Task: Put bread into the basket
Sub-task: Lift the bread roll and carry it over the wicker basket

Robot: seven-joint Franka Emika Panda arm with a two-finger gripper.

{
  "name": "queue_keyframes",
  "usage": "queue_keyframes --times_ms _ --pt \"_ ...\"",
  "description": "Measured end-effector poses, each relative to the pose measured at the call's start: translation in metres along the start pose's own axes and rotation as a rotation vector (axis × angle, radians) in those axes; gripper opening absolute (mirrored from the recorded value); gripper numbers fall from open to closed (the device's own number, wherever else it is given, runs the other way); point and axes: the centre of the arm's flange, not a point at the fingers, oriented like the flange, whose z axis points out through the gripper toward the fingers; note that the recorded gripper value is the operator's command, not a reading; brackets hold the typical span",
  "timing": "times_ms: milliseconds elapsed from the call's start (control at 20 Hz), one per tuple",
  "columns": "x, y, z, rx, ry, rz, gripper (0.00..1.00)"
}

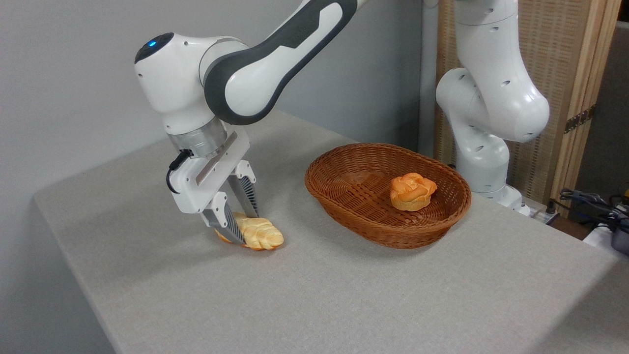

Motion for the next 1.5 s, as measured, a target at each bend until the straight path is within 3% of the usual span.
queue_keyframes --times_ms 250,450,700,850,1050,1250,1500 --pt "0.000 -0.001 -0.007 0.012 0.001 -0.001 0.37" --pt "-0.002 0.009 -0.044 0.011 -0.005 -0.060 0.40" --pt "0.005 0.049 -0.097 -0.004 -0.013 -0.305 0.40" --pt "0.016 0.063 -0.110 -0.022 0.024 -0.528 0.41" --pt "0.019 0.086 -0.110 -0.143 -0.010 -0.763 0.47" --pt "0.016 0.103 -0.097 -0.282 -0.088 -0.851 1.00" --pt "0.013 0.120 -0.067 -0.427 -0.176 -0.896 1.00"
